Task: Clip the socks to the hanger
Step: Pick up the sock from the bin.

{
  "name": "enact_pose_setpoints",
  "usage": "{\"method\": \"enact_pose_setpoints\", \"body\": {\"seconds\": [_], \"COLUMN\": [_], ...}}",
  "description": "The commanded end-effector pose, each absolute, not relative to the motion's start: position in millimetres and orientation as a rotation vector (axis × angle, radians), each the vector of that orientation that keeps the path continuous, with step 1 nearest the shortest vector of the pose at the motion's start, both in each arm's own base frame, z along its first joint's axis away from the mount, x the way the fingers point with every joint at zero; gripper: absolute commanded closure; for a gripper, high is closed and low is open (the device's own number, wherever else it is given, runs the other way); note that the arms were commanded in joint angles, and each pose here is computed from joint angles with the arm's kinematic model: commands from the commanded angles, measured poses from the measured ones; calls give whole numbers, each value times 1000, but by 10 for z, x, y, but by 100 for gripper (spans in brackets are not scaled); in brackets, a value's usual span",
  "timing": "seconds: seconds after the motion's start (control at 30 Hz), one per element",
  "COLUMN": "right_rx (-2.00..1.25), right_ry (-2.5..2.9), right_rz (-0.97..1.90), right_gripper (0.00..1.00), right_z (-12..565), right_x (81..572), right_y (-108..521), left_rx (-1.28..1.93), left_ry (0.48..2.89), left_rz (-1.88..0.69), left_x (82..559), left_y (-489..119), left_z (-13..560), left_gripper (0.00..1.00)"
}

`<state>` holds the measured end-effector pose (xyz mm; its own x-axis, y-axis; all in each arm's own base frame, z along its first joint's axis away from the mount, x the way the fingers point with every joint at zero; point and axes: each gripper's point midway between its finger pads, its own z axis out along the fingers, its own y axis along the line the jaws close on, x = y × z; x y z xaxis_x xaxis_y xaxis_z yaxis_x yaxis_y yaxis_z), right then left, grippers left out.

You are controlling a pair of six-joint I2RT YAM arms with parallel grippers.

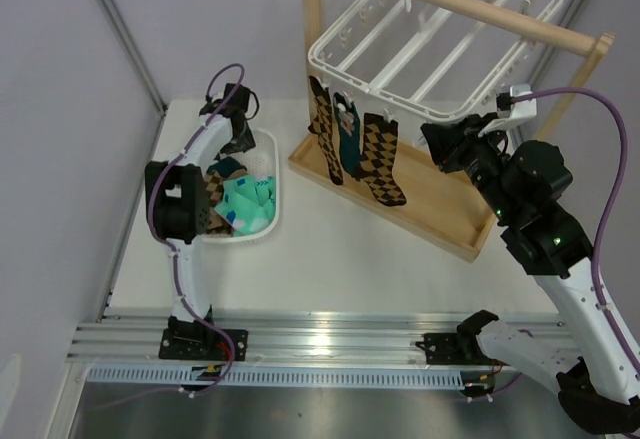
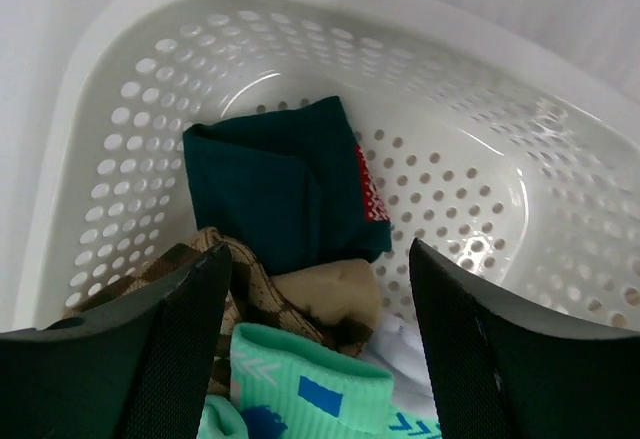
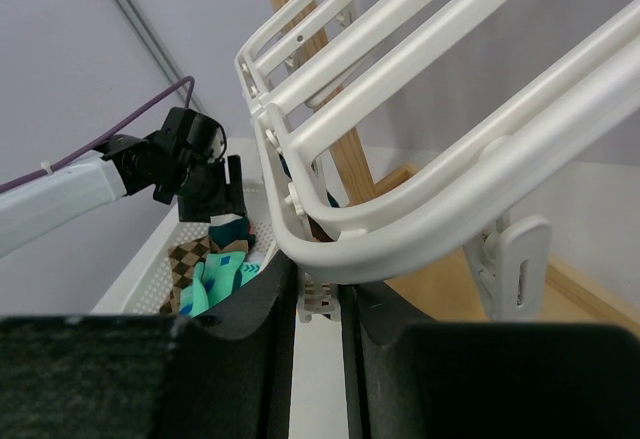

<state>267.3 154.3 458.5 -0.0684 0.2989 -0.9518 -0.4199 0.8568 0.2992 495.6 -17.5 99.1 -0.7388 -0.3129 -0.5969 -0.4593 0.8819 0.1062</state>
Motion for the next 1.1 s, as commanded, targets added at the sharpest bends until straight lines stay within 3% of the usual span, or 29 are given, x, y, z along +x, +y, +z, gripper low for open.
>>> {"method": "enact_pose_setpoints", "body": {"seconds": [0.0, 0.6, 0.8, 0.9, 0.93, 1.07], "right_rx": [-154, -170, -171, -171, -172, -174], "right_ry": [1554, 1547, 1547, 1543, 1545, 1548], "right_rz": [602, 606, 607, 606, 609, 612], "right_gripper": [94, 94, 94, 94, 94, 94], "right_z": [4498, 4501, 4491, 4499, 4495, 4484], "right_x": [2621, 2617, 2605, 2602, 2598, 2605], "right_y": [1595, 1613, 1609, 1604, 1610, 1622], "left_rx": [-623, -777, -769, -760, -760, -732], "left_ry": [2432, 2738, 2712, 2718, 2717, 2623], "left_rz": [289, 215, 214, 236, 262, 285], "left_x": [5059, 4807, 4887, 4880, 4848, 4809], "left_y": [-75, 41, 70, 94, 125, 172], "left_z": [1127, 430, 493, 491, 491, 732], "left_gripper": [26, 34, 53, 77, 91, 99]}}
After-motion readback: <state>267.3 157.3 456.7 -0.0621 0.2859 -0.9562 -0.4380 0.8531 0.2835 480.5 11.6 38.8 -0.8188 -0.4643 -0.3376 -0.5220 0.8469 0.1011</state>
